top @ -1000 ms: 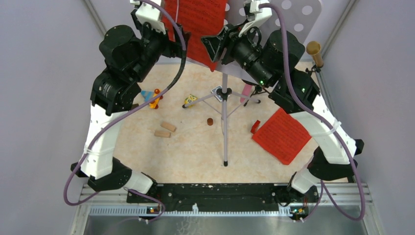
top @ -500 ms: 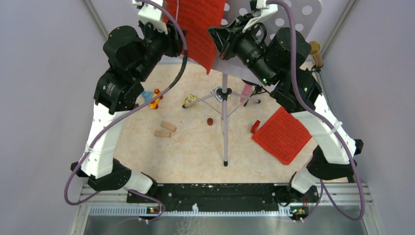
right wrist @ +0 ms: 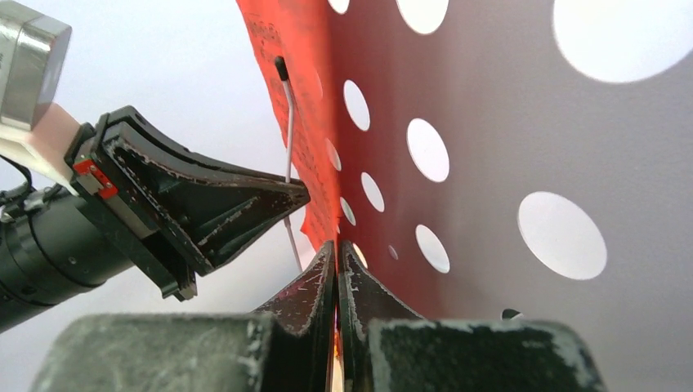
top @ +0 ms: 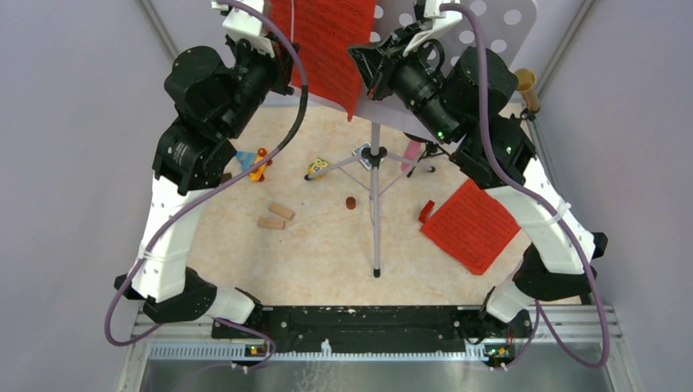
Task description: Pack up the instrument practice props
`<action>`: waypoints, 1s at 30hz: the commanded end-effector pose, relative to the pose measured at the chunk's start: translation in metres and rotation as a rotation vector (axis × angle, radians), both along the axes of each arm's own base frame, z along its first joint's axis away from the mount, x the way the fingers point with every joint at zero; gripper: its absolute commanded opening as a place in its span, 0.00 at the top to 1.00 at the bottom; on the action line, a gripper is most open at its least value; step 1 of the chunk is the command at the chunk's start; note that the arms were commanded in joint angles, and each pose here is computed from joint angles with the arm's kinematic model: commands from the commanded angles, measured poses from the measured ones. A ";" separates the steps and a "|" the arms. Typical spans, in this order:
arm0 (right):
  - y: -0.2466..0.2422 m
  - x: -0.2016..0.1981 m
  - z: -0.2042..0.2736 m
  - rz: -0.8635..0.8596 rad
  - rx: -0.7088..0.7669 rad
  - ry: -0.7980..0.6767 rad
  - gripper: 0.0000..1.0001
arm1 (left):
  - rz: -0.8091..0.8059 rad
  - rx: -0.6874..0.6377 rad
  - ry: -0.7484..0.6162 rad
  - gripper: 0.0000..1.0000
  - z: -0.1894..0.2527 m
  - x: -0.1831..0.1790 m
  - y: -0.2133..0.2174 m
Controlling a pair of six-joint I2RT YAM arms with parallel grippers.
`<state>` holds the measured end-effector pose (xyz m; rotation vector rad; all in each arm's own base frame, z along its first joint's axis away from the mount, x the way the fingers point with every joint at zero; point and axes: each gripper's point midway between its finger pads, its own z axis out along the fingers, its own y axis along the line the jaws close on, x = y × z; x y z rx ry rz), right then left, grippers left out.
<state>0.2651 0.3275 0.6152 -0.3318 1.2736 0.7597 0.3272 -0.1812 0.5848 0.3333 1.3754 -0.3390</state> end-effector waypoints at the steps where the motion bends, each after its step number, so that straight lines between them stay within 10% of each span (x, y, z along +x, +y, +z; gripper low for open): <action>1: -0.022 -0.009 0.018 -0.031 0.023 -0.051 1.00 | -0.004 -0.046 -0.068 1.00 0.022 -0.011 0.007; 30: -0.150 -0.083 0.023 -0.065 0.165 -0.070 1.00 | -0.013 -0.047 -0.122 0.94 0.020 -0.028 0.016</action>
